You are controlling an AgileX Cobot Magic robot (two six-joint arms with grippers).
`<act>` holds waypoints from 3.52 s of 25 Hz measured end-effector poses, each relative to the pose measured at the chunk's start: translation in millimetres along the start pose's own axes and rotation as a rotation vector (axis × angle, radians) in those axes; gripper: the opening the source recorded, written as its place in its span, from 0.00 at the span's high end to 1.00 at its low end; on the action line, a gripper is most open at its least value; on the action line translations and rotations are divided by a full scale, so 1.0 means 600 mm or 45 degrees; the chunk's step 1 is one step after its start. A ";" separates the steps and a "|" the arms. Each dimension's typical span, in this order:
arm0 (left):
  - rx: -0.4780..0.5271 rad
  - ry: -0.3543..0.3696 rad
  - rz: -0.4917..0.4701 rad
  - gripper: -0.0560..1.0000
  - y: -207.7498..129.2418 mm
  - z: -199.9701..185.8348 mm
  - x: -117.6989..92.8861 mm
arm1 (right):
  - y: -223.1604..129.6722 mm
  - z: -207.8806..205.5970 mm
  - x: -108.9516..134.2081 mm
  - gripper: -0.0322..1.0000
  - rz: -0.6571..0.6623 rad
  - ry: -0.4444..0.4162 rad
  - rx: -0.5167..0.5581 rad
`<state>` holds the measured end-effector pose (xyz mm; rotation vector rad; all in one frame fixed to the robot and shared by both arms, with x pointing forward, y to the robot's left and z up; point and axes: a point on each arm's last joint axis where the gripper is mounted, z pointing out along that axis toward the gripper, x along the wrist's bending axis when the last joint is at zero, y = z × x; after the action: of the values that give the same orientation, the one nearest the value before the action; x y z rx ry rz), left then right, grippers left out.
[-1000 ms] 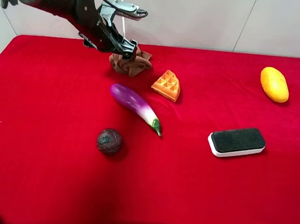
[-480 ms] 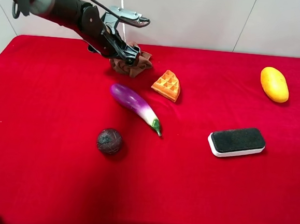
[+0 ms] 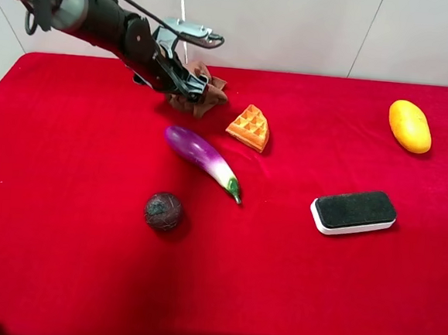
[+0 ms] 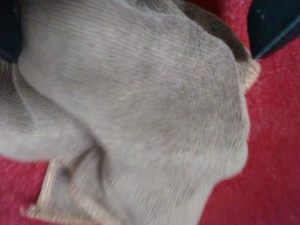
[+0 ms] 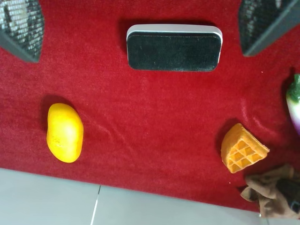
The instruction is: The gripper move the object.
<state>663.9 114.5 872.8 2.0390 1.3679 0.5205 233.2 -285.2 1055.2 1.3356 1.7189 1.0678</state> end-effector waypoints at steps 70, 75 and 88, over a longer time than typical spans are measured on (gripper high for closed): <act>-0.157 -0.105 0.129 0.81 0.091 -0.076 -0.090 | 0.000 0.000 0.001 0.36 0.007 0.011 -0.002; -0.192 -0.155 0.186 0.81 0.111 -0.108 -0.131 | 0.000 0.000 0.001 0.36 0.007 0.011 -0.002; -0.204 -0.293 0.406 0.81 0.152 -0.178 -0.255 | 0.000 0.000 0.002 0.36 0.008 0.013 -0.003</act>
<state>600.1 -22.2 1015.8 2.1187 0.8453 0.4942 233.1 -284.2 1055.3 1.3373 1.7217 1.0816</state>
